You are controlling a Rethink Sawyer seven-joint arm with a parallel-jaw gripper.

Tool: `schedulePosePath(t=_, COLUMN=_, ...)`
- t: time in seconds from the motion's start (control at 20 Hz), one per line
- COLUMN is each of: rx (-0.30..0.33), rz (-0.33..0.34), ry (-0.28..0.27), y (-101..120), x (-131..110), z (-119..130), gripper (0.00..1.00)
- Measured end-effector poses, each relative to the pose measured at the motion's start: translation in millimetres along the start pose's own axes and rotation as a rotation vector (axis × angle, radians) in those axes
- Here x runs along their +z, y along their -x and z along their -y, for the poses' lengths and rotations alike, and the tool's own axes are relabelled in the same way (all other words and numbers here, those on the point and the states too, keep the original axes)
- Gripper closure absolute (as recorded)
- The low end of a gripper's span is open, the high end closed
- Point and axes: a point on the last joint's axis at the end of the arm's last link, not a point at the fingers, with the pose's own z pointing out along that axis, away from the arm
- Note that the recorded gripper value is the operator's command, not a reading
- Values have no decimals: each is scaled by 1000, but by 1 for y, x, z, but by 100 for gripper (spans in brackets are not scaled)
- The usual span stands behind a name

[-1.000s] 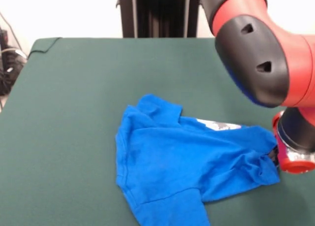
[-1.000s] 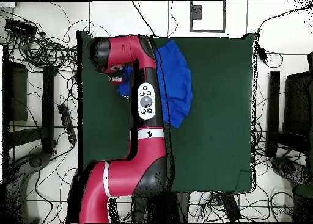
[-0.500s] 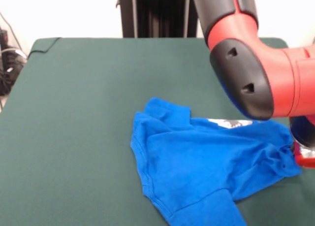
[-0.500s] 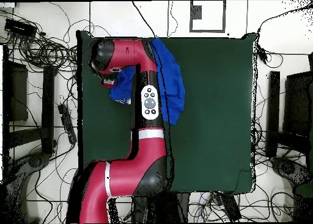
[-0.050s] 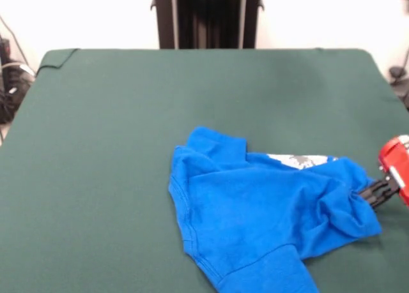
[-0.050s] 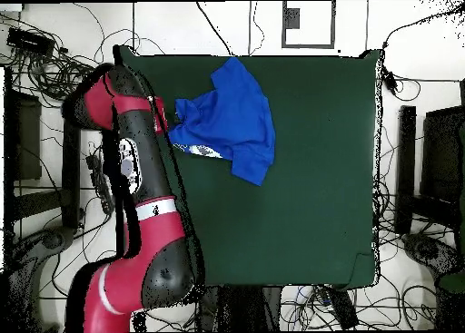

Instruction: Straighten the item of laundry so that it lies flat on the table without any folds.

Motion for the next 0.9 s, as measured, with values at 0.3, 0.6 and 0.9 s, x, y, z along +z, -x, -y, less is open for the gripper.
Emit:
schedulePosePath(t=0.3, rx=-149, rz=349, ry=113, y=-50, x=18, z=21, gripper=100)
schedulePosePath(t=0.6, rx=-181, rz=470, ry=163, y=-49, x=26, z=19, gripper=100)
schedulePosePath(t=0.9, rx=-183, rz=491, ry=193, y=-35, x=38, z=10, gripper=100)
